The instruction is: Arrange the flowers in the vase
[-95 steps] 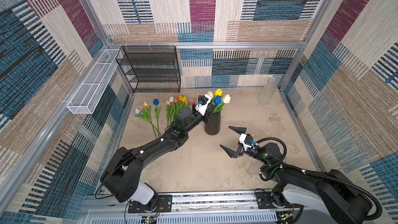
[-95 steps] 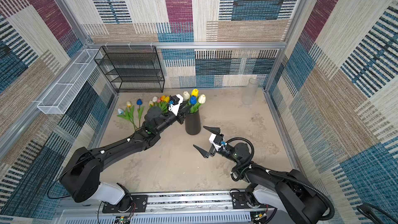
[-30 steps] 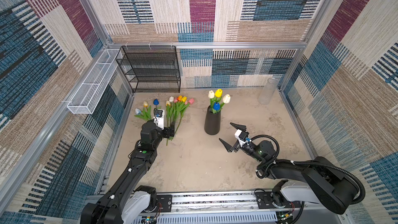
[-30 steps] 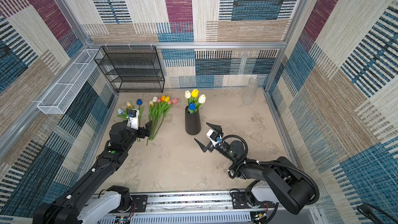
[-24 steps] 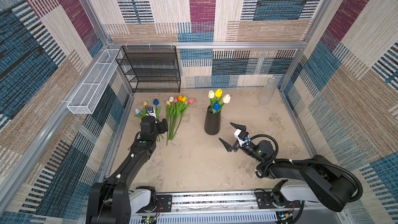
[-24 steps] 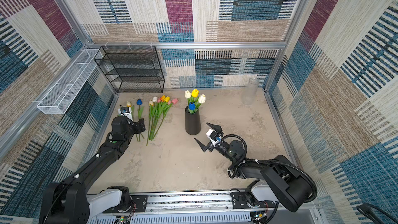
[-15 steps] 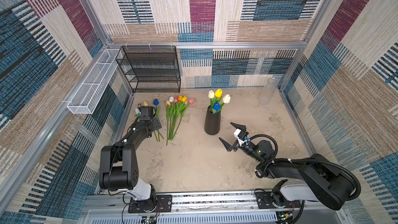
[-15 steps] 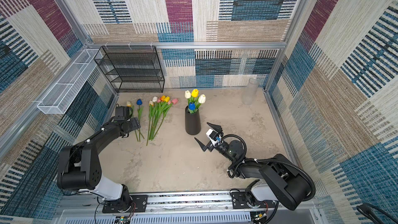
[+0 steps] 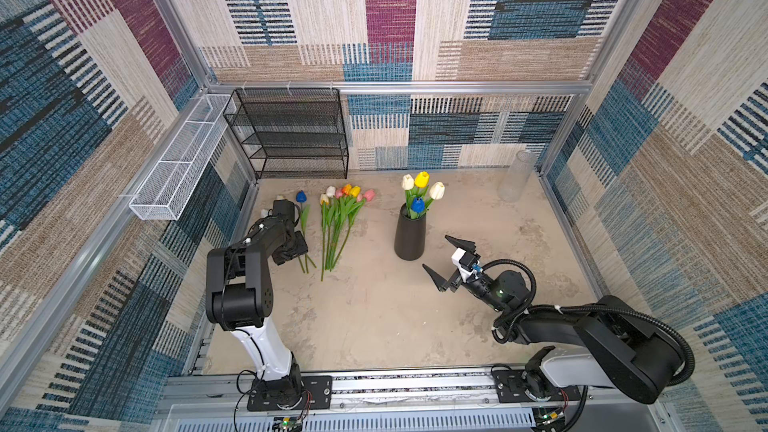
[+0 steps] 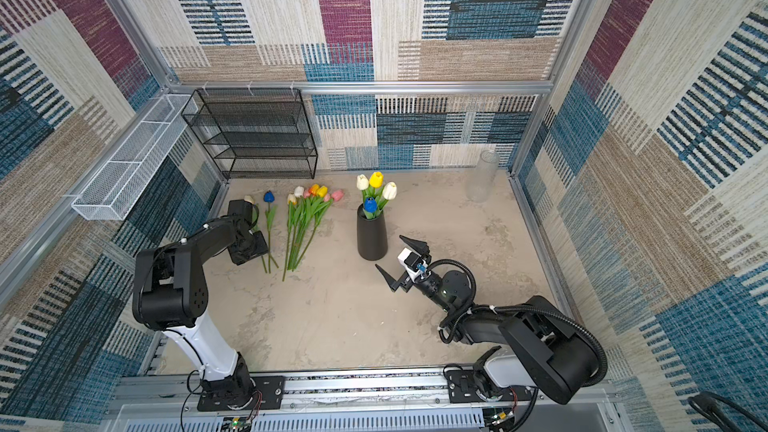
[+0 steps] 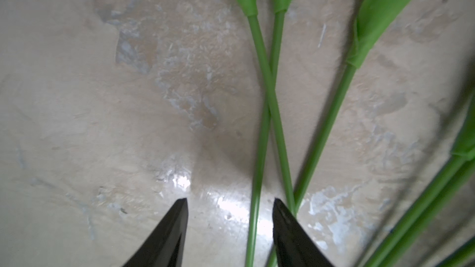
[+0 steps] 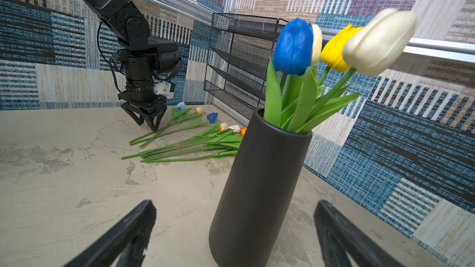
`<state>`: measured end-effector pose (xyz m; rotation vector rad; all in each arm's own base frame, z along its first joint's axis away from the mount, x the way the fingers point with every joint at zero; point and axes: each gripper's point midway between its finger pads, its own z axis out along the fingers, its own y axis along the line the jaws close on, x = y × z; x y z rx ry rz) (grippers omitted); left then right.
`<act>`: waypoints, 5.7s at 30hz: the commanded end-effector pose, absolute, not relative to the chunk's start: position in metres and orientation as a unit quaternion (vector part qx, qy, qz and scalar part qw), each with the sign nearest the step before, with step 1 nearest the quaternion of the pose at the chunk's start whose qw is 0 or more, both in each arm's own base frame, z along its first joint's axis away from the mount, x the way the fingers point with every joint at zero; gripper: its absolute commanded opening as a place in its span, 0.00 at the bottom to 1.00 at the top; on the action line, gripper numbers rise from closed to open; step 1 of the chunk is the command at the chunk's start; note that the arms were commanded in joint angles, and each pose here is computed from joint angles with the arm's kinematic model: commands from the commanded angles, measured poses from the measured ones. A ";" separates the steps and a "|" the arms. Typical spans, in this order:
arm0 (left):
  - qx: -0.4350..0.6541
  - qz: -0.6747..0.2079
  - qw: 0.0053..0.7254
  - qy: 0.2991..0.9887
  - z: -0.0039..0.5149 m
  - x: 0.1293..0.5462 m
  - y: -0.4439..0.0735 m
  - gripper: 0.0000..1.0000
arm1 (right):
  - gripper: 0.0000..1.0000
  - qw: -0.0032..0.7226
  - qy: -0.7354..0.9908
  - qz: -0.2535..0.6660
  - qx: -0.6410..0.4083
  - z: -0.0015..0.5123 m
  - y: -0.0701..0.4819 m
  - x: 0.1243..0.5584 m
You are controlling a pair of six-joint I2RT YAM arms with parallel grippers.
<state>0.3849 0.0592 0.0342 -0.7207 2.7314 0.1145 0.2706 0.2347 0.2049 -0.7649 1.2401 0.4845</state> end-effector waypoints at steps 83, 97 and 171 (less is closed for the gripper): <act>-0.211 -0.025 0.191 0.958 0.081 0.392 0.039 0.29 | 1.00 0.720 0.546 0.254 -0.345 0.215 0.240 0.263; -0.210 -0.008 0.149 0.966 0.052 0.430 0.051 0.29 | 1.00 0.716 0.550 0.254 -0.347 0.211 0.242 0.265; -0.209 0.017 0.160 0.965 0.052 0.423 0.061 0.05 | 1.00 0.708 0.550 0.263 -0.357 0.208 0.247 0.265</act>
